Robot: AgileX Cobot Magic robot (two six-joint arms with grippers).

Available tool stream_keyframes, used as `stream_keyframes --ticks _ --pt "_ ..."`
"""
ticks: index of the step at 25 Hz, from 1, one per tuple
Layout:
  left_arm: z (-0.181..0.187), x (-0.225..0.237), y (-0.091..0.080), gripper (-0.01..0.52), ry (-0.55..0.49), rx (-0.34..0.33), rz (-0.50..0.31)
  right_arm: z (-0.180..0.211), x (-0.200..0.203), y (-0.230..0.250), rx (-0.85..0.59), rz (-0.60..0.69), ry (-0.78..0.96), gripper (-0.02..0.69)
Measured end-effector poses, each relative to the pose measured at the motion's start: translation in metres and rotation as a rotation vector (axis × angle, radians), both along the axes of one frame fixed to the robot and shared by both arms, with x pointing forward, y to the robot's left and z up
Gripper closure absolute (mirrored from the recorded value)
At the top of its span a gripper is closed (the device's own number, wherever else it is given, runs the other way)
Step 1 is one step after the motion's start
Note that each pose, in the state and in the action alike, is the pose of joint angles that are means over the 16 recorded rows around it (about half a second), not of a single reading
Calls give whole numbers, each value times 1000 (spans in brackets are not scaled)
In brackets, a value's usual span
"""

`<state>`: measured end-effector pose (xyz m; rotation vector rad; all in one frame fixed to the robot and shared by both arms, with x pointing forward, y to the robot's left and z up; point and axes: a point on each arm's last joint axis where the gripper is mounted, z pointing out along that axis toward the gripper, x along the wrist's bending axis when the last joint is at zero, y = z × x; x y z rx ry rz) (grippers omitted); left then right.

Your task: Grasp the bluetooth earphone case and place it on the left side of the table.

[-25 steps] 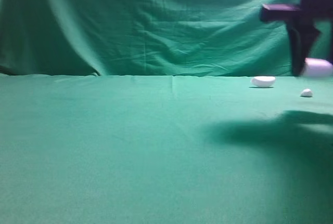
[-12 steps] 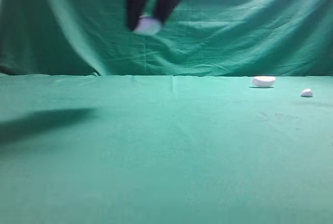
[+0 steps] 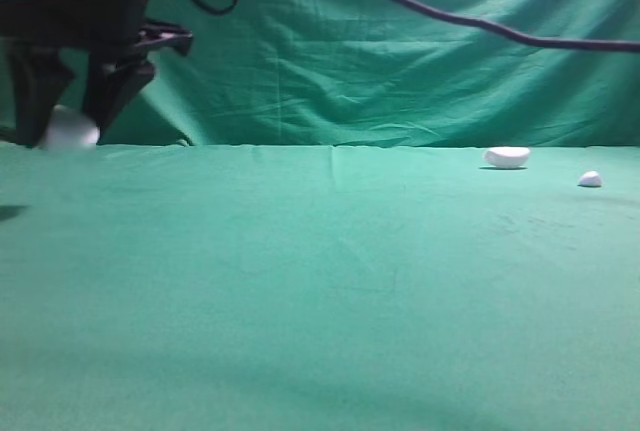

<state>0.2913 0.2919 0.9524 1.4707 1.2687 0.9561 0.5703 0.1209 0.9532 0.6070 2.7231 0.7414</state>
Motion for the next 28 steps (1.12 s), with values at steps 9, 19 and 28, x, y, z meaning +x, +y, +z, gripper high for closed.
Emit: stream_keyframes --ticks 9,19,28 --pt "0 0 0 514 0 0 0 -11 -2 3 -1 -7 34 225" --pt "0 0 0 514 0 0 0 52 -11 -17 -33 -118 65 302" --pt "0 0 0 514 0 0 0 157 -24 -72 4 -310 35 592"
